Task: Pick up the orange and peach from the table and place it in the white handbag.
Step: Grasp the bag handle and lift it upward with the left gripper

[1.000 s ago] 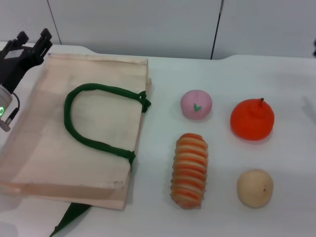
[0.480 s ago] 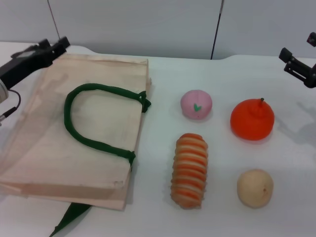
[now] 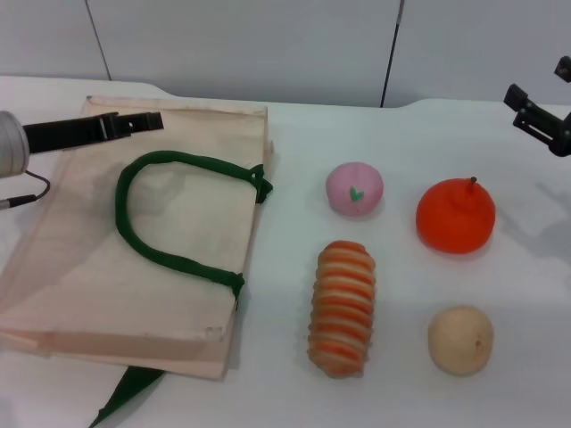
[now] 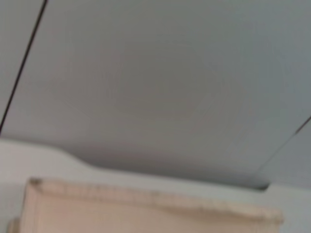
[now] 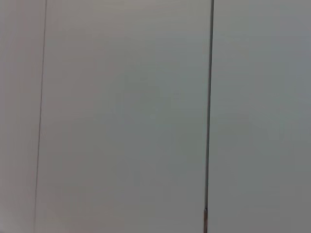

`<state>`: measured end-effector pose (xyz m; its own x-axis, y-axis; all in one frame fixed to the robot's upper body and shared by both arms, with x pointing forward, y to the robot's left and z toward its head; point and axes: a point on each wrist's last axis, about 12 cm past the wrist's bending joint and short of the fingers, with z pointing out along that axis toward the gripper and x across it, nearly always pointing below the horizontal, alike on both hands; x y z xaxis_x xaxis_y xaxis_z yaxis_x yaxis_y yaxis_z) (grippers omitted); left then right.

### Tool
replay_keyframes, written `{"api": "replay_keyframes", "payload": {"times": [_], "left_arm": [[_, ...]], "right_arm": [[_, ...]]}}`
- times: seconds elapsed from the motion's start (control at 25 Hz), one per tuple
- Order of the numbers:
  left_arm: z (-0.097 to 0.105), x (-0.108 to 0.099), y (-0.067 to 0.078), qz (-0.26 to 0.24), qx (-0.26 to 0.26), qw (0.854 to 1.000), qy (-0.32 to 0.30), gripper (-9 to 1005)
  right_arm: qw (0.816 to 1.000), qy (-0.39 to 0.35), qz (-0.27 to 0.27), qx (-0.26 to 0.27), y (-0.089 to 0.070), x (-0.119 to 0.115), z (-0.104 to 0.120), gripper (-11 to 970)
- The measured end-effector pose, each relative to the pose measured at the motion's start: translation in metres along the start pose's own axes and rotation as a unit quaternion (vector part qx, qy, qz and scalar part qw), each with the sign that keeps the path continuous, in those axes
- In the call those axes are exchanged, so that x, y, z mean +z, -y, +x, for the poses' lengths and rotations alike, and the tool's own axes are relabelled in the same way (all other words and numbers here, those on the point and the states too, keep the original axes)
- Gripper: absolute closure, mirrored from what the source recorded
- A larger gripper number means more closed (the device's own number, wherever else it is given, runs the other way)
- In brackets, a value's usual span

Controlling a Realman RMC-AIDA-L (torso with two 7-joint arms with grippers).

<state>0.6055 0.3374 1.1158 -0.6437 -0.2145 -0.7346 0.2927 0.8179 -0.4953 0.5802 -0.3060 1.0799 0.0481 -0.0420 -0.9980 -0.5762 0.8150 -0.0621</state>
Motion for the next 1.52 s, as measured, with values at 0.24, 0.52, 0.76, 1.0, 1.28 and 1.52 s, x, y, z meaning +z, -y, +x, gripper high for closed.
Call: {"api": "replay_keyframes", "payload": {"times": [0.24, 0.52, 0.76, 1.0, 1.28, 1.52], "left_arm": [[-0.010, -0.003, 0.008, -0.048, -0.028, 0.994, -0.089, 302], [-0.022, -0.013, 0.015, -0.086, -0.039, 0.985, -0.146, 303], [-0.018, -0.001, 0.015, -0.116, -0.031, 0.975, -0.187, 303], [-0.017, 0.005, 0.014, -0.129, -0.027, 0.973, -0.189, 304], [-0.014, 0.011, 0.011, -0.135, -0.026, 0.974, -0.182, 304], [-0.013, 0.019, 0.011, -0.136, -0.021, 0.974, -0.177, 304]], "right_arm": [[1.000, -0.005, 0.011, -0.001, 0.003, 0.000, 0.001, 81], [1.000, -0.016, 0.021, -0.003, 0.005, 0.001, 0.003, 81], [1.000, -0.012, 0.019, -0.002, 0.004, 0.005, 0.001, 81], [1.000, -0.012, 0.019, -0.001, 0.004, 0.005, 0.001, 81], [1.000, -0.010, 0.019, -0.001, 0.004, 0.006, 0.001, 81], [1.000, -0.007, 0.014, -0.002, 0.003, 0.010, -0.001, 81]]}}
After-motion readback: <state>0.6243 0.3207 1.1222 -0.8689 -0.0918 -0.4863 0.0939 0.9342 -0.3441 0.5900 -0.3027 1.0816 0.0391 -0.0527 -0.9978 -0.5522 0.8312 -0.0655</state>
